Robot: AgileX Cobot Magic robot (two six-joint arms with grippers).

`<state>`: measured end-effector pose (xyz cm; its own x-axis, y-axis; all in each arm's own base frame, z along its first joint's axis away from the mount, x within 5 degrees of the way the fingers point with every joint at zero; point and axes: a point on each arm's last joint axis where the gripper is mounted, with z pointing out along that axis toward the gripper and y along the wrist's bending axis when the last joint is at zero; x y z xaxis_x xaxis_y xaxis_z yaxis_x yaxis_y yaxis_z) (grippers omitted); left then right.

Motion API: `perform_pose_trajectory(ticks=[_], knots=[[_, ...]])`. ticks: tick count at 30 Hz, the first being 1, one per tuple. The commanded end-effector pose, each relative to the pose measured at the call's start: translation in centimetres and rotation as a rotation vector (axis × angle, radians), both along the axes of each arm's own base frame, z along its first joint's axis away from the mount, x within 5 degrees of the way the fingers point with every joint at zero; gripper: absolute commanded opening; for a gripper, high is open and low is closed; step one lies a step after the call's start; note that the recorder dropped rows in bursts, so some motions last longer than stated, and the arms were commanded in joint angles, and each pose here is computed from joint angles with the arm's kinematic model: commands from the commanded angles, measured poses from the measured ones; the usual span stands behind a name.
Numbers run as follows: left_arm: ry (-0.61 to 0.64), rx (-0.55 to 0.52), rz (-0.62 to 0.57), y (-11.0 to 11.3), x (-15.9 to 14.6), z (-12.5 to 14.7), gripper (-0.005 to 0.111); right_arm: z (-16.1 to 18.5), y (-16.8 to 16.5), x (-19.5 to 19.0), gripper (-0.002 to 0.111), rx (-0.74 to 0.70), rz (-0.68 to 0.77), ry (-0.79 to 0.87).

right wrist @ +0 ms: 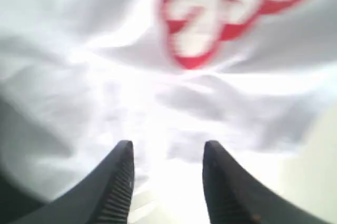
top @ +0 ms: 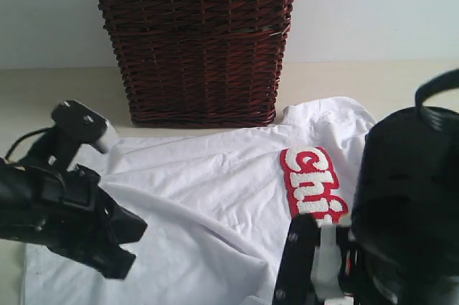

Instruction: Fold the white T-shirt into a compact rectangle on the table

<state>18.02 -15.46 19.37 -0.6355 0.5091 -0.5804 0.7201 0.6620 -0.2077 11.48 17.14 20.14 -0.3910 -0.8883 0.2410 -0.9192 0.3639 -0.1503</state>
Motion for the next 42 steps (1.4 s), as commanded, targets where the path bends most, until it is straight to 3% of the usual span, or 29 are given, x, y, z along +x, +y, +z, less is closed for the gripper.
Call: perform_pose_trajectory(ticks=[1,4,7,10,17,19,22,27,35,42], knots=[[0.065,0.024,-0.045,-1.5,-0.7,-1.7,0.000,1.4,0.2,4.3,0.026,0.105,-0.208,-0.560],[0.117,0.066,0.020,-1.5,0.2,-4.0,0.000,1.1,0.1,6.8,0.000,0.194,-0.343,-0.615],[0.241,0.111,0.051,-0.8,0.8,-6.4,0.000,-0.2,-2.0,10.2,0.000,0.220,-0.504,-0.591],[0.272,0.157,0.206,0.7,2.5,-8.6,0.000,-0.8,-4.9,13.4,0.000,0.273,-0.697,-0.586],[0.254,0.158,0.527,7.3,6.2,-9.2,0.000,-0.5,-5.5,16.1,0.000,0.515,-0.718,-0.632],[0.360,0.121,0.526,8.2,5.8,-9.0,0.000,-1.0,-6.2,16.9,0.000,0.527,-0.742,-0.636],[0.484,0.093,0.384,7.2,4.3,-8.7,0.000,-1.6,-7.0,17.9,0.000,0.543,-0.789,-0.636],[0.424,0.082,0.353,6.1,3.9,-7.4,0.000,-1.9,-8.2,19.3,0.000,0.537,-0.865,-0.633],[0.138,-0.006,0.510,7.2,3.9,-3.3,0.000,-4.2,-9.7,20.0,0.008,0.479,-0.912,-0.578],[0.130,-0.038,0.487,7.0,3.3,-2.2,0.000,-8.3,-10.1,19.8,0.008,0.328,-0.903,-0.466]])
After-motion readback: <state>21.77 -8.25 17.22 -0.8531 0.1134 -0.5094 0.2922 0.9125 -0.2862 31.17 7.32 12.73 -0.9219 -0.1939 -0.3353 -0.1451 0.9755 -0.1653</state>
